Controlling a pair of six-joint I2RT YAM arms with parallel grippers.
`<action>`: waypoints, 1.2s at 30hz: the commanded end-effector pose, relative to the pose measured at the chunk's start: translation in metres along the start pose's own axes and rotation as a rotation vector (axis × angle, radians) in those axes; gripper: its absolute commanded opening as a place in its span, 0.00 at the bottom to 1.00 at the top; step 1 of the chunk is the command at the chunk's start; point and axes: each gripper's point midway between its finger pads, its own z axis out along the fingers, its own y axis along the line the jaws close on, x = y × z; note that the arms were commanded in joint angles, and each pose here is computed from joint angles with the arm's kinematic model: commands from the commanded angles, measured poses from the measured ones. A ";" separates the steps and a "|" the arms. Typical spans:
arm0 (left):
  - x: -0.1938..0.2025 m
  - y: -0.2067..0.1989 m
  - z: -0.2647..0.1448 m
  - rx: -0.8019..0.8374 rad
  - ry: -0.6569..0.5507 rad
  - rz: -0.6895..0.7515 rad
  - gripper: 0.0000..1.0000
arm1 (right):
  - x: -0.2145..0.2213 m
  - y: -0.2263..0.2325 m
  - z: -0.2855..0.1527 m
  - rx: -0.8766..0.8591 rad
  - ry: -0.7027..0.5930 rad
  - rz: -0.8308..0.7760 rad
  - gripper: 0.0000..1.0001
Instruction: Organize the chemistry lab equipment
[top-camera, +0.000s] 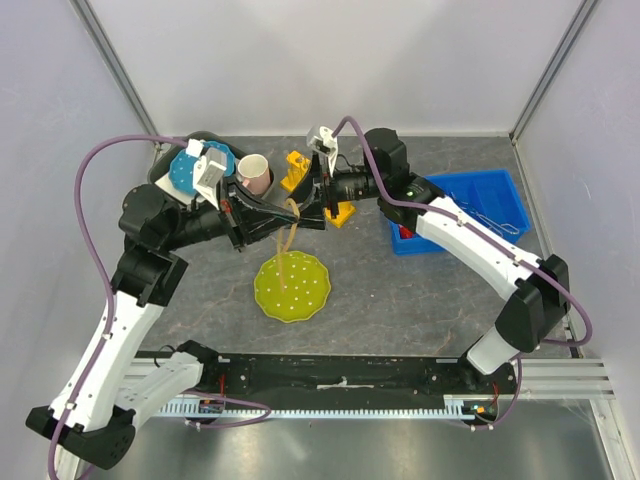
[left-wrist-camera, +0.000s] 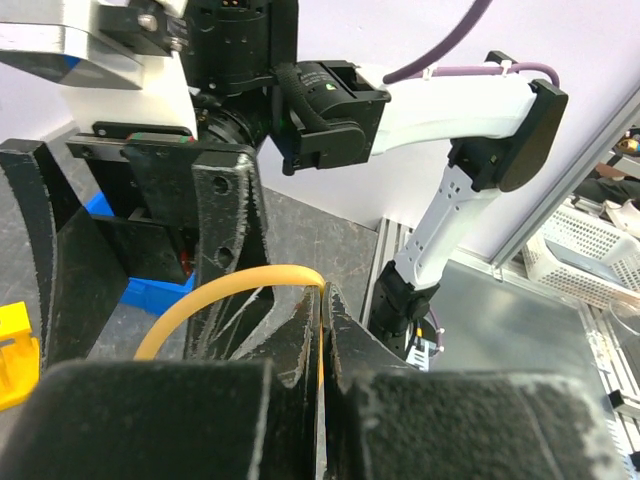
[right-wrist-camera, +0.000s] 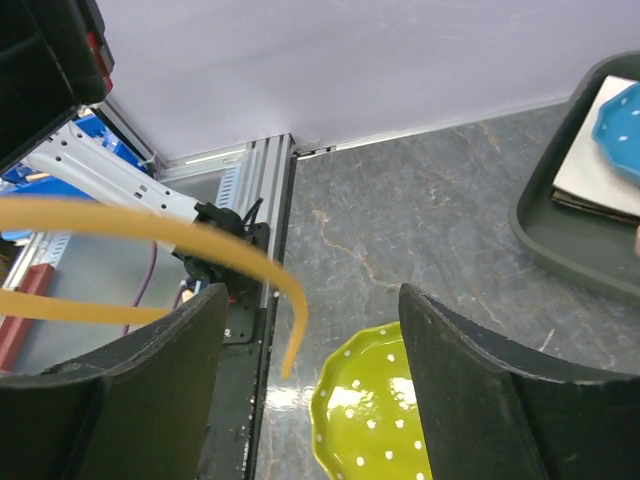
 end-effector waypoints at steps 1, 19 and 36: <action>-0.001 -0.014 -0.003 0.050 -0.010 -0.004 0.02 | -0.009 0.004 0.007 -0.045 -0.038 0.018 0.74; 0.060 0.016 -0.013 -0.085 0.022 -0.126 0.03 | 0.000 -0.001 -0.016 0.070 0.022 -0.078 0.00; 0.117 0.051 -0.013 -0.135 0.034 -0.152 0.95 | 0.044 -0.011 -0.048 0.170 0.178 -0.231 0.00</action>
